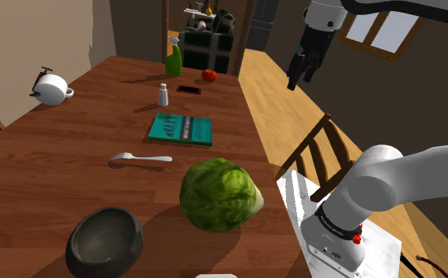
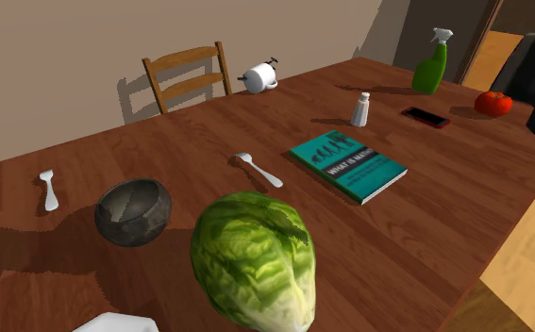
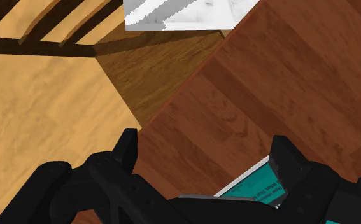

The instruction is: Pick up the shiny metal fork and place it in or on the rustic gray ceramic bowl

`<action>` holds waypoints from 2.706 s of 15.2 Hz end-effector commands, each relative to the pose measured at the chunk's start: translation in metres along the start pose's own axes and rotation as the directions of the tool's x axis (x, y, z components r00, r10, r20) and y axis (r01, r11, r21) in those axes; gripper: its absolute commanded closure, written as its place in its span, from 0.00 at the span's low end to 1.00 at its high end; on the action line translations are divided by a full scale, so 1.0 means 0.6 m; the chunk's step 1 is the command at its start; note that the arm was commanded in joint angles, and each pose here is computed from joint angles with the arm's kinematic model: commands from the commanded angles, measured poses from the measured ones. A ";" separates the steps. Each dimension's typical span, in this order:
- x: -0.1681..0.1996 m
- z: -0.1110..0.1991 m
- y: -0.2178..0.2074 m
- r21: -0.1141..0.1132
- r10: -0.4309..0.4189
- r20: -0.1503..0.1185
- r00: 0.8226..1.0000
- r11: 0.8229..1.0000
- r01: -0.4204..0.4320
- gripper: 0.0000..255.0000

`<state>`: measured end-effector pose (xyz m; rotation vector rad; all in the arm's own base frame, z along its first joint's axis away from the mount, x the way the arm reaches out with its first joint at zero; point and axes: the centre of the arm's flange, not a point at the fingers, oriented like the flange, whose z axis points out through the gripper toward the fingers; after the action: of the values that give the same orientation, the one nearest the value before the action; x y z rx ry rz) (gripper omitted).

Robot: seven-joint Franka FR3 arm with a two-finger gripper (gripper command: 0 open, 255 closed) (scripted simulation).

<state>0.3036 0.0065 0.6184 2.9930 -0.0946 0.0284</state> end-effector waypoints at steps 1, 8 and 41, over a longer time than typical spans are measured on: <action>0.000 0.000 0.000 0.000 0.000 0.000 1.000 1.000 0.000 0.00; 0.083 0.067 -0.102 0.012 -0.082 -0.025 0.996 0.997 0.082 0.00; 0.371 0.338 -0.673 0.041 -0.446 -0.152 0.882 0.889 0.457 0.00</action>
<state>0.5486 0.3536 0.3692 2.9951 0.6163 0.1875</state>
